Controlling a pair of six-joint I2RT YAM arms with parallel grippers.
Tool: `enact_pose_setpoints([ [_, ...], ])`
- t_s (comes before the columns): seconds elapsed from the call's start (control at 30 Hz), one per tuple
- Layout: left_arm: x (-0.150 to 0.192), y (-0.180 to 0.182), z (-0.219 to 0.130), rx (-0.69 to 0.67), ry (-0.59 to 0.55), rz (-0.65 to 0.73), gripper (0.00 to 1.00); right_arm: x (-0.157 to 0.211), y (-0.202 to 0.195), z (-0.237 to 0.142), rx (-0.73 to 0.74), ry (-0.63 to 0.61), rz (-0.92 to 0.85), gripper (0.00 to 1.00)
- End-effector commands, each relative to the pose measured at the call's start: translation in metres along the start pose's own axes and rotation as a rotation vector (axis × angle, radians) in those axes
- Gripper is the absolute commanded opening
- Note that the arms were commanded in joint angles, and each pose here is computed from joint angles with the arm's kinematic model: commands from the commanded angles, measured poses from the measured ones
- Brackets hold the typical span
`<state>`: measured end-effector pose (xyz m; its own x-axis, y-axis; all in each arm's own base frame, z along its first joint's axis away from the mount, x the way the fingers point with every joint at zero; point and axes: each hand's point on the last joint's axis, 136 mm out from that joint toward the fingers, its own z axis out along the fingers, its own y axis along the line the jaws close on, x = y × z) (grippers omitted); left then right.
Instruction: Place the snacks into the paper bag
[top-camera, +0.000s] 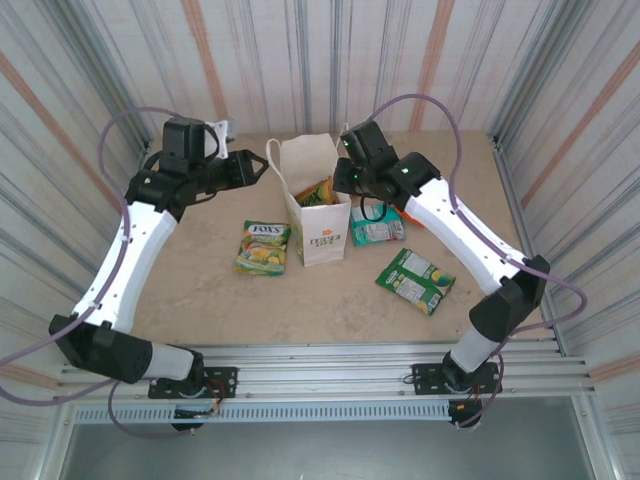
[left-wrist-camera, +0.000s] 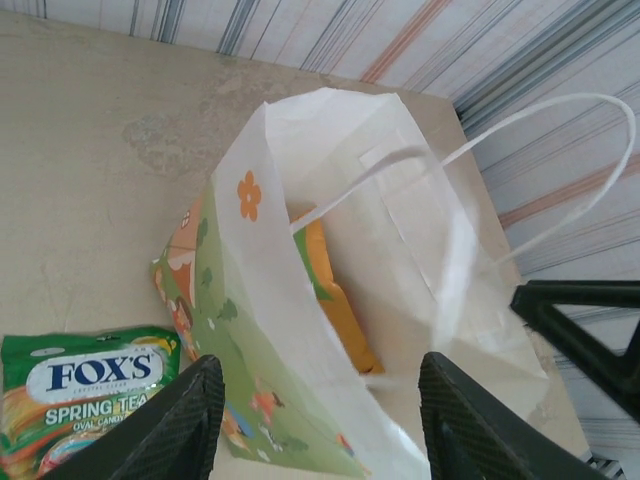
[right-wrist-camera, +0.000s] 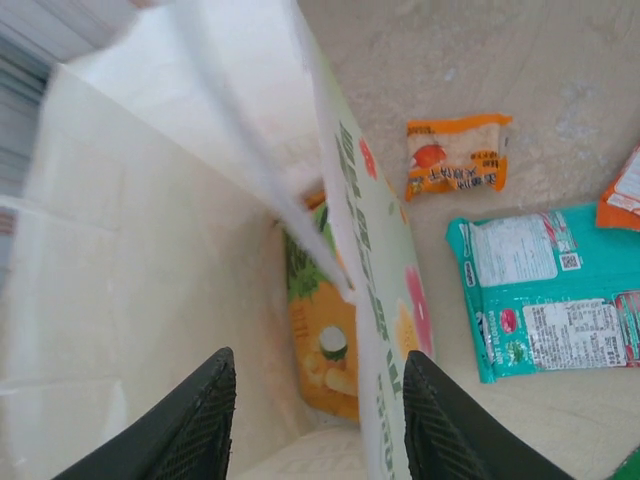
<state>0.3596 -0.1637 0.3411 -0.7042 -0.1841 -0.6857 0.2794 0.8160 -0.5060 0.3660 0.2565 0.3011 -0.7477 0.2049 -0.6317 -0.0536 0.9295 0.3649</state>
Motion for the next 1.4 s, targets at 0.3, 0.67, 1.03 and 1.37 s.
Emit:
enact_pose_setpoints([
  [0.3, 0.062, 0.032, -0.031, -0.011, 0.091, -0.136, 0.58, 0.015, 0.014, -0.058, -0.26, -0.047, -0.093, 0.48],
  [0.67, 0.16, 0.111, 0.003, -0.093, 0.195, -0.414, 0.57, 0.096, -0.003, -0.054, -0.413, 0.074, -0.082, 0.48],
  [1.03, 0.189, 0.173, 0.035, -0.159, 0.254, -0.524, 0.57, 0.12, 0.004, -0.049, -0.508, 0.121, -0.118, 0.49],
  [1.37, 0.207, 0.197, 0.066, -0.161, 0.36, -0.539, 0.56, 0.122, 0.012, -0.047, -0.543, 0.131, -0.13, 0.49],
])
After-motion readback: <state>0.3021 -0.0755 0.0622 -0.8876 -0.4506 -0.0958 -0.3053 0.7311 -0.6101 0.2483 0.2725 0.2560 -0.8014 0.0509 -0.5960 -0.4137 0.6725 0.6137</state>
